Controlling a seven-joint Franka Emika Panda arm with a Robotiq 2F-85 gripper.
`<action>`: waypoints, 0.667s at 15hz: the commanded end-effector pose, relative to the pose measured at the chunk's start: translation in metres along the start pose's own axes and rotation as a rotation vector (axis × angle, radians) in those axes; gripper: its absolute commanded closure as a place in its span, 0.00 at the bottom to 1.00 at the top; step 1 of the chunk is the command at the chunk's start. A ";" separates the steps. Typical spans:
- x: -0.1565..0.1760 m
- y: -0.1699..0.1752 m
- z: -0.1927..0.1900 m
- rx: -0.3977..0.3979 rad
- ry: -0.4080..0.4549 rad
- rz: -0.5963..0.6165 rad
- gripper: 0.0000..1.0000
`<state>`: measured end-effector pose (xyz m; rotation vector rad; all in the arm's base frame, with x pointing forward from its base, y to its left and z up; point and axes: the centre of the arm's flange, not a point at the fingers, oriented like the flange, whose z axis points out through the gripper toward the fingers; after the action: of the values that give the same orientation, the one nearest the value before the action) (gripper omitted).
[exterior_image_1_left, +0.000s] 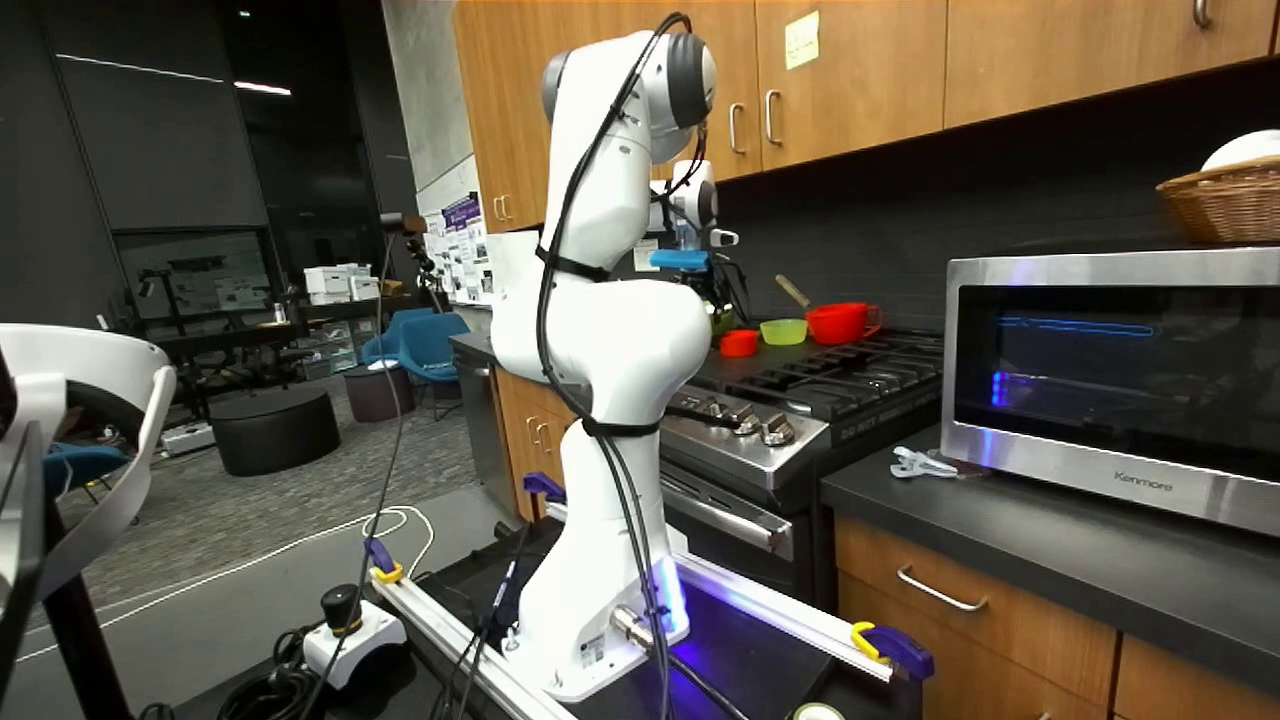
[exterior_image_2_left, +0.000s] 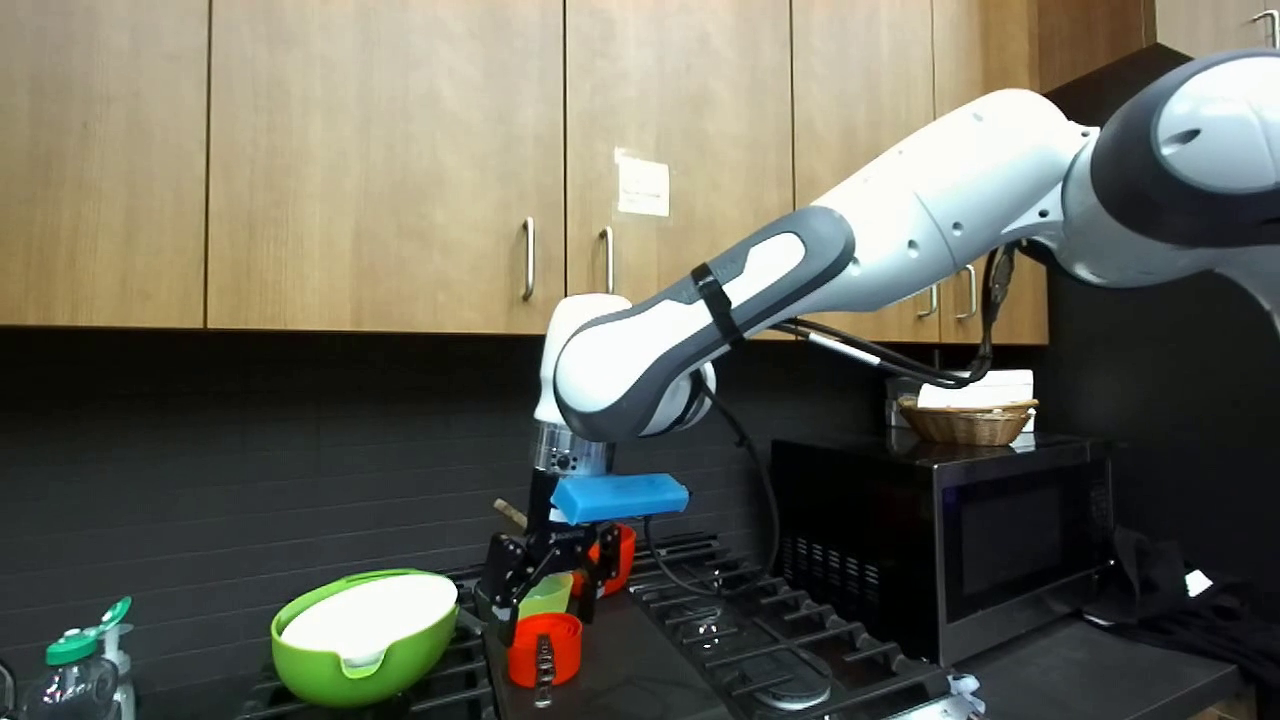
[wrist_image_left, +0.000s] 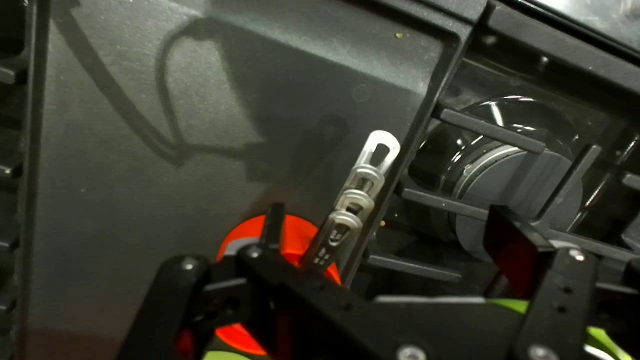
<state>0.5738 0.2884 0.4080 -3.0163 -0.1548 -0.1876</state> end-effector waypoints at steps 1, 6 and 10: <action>0.006 -0.006 -0.002 0.023 0.007 0.016 0.00; 0.011 -0.003 0.012 0.010 -0.007 0.038 0.00; 0.015 0.002 0.024 0.000 -0.019 0.091 0.00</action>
<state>0.5821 0.2885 0.3887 -3.0176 -0.0966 -0.1446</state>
